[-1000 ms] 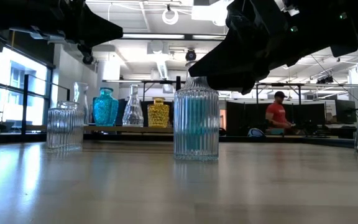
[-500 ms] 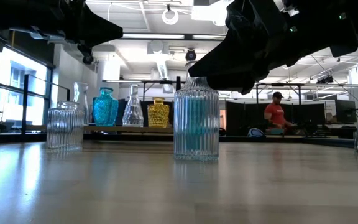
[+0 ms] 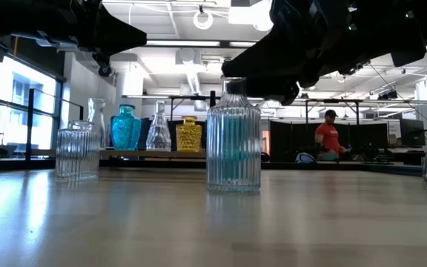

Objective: Sort vases onto shelf
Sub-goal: Put the transparent vase on the shelf aligned with the other transparent vase

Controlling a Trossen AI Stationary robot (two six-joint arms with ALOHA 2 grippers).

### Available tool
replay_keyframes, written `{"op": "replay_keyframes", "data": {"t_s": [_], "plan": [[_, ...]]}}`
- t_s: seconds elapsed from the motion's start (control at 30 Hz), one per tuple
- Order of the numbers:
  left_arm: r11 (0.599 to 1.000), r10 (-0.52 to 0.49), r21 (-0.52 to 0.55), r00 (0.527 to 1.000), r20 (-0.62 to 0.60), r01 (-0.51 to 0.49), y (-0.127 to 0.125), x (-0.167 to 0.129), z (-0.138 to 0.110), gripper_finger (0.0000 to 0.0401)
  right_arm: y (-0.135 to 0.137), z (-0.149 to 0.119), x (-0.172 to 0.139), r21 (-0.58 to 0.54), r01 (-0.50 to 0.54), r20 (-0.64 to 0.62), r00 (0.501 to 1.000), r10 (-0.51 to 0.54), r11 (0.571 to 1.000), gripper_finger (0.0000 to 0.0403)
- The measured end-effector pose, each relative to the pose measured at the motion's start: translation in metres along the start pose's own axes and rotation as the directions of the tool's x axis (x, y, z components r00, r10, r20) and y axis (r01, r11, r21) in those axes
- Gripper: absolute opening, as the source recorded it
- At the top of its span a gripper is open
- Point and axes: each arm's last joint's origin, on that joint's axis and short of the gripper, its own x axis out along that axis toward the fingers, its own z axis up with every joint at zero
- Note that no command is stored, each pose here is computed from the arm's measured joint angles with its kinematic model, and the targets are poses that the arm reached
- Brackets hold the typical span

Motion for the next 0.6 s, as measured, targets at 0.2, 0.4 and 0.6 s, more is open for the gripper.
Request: {"op": "replay_keyframes", "data": {"t_s": [0.2, 0.4, 0.6], "plan": [[1.000, 0.000, 0.000, 1.000, 0.000, 0.000, -0.0001, 0.0000, 0.0000, 0.0044, -0.0008, 0.0000, 0.0002, -0.009, 0.003, -0.001, 1.000, -0.003, 1.000, 0.0211], [1.000, 0.000, 0.000, 1.000, 0.000, 0.000, 0.0000, 0.0000, 0.0000, 0.0044, -0.0005, -0.0001, 0.0003, -0.008, -0.018, -0.007, 1.000, 0.018, 1.000, 0.0211], [1.000, 0.000, 0.000, 1.000, 0.000, 0.000, 0.0000, 0.0000, 0.0000, 0.0044, -0.0018, -0.0007, 0.0008, -0.009, -0.013, -0.014, 1.000, 0.013, 1.000, 0.0210]]}}
